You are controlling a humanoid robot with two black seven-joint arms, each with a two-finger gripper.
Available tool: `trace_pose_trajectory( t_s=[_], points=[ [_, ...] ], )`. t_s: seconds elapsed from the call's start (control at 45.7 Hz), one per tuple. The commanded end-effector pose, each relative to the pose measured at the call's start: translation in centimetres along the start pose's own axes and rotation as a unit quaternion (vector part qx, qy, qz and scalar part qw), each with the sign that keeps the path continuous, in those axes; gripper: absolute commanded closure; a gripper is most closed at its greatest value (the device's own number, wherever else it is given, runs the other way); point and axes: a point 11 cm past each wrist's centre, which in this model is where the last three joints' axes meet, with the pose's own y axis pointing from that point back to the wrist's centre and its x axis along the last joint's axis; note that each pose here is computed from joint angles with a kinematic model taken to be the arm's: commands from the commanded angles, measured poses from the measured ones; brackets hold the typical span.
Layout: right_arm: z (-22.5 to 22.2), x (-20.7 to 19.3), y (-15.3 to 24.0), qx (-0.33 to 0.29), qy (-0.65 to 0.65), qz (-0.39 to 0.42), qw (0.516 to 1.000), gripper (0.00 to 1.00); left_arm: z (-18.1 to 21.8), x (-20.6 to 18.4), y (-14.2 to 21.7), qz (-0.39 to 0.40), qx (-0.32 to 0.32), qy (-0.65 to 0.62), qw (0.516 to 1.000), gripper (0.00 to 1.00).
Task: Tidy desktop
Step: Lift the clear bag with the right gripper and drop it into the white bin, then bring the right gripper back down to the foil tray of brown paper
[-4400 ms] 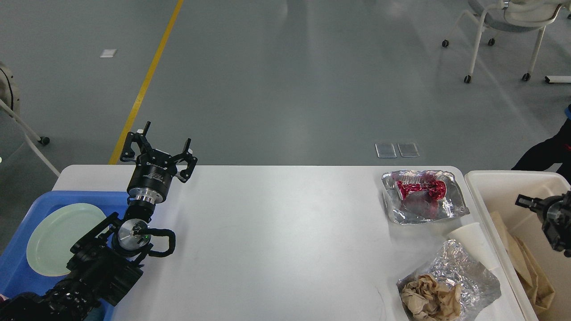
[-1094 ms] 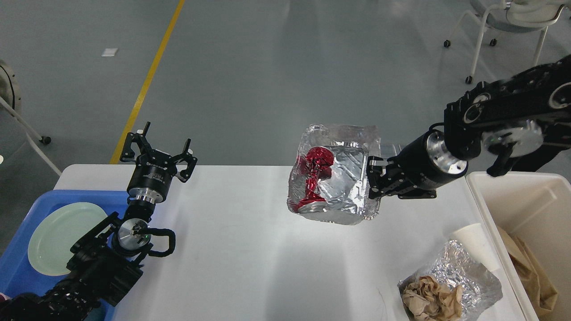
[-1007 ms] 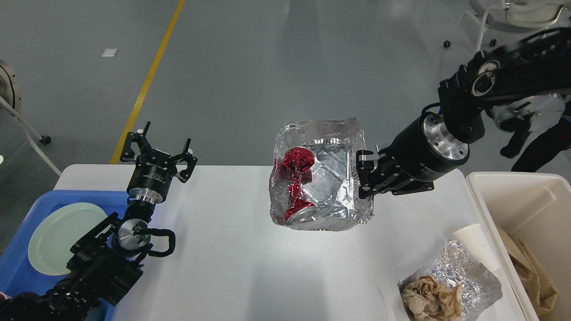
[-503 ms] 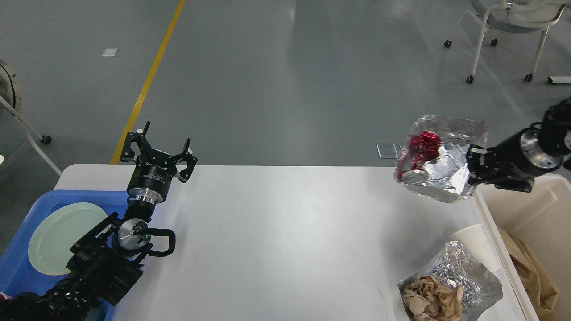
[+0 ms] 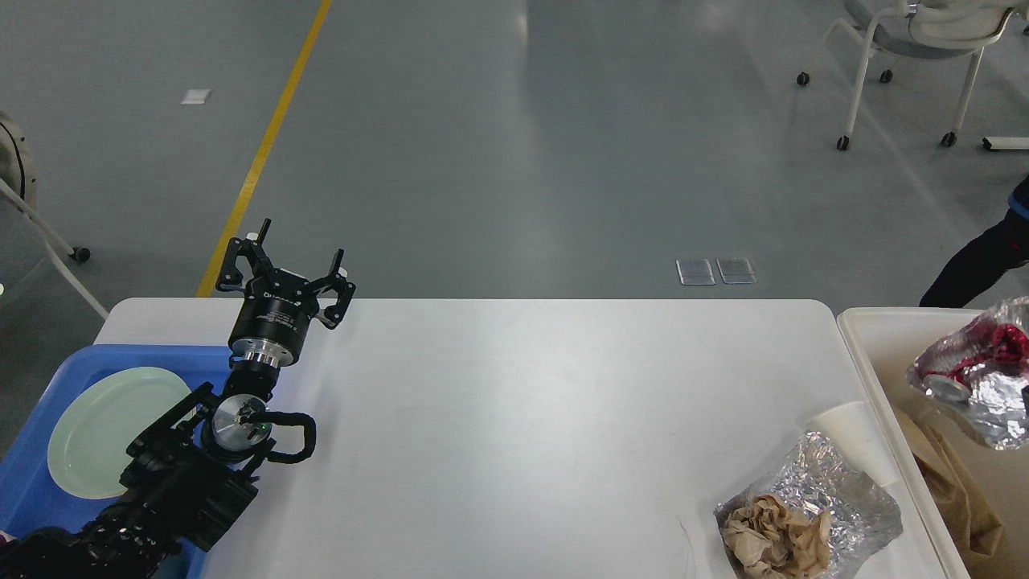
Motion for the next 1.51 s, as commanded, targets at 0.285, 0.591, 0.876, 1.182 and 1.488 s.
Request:
trace_pose_trajectory(
  t_s=[0.285, 0.591, 0.876, 1.182, 1.488],
  points=[
    [-1.9, -4.6, -2.3, 0.018, -0.029, 0.100, 0.994, 0.00, 0.0, 0.0, 0.0, 0.000, 0.001, -0.001, 1.000, 0.01],
    [-14.2, 2.2, 3.5, 0.115, 0.004, 0.059, 0.992, 0.00, 0.0, 0.0, 0.0, 0.000, 0.001, 0.000, 1.000, 0.01],
    [-23.8, -1.4, 17.2, 0.154, 0.203, -0.126, 0.959, 0.00, 0.0, 0.0, 0.0, 0.000, 0.001, -0.001, 1.000, 0.01],
    [-22.5, -16.4, 29.6, 0.147, 0.433, -0.273, 0.846, 0.00, 0.0, 0.0, 0.0, 0.000, 0.001, -0.001, 1.000, 0.01],
    [-15.9, -16.4, 23.1, 0.050, 0.395, -0.285, 0.872, 0.00, 0.0, 0.0, 0.0, 0.000, 0.000, -0.001, 1.000, 0.01]
  ],
)
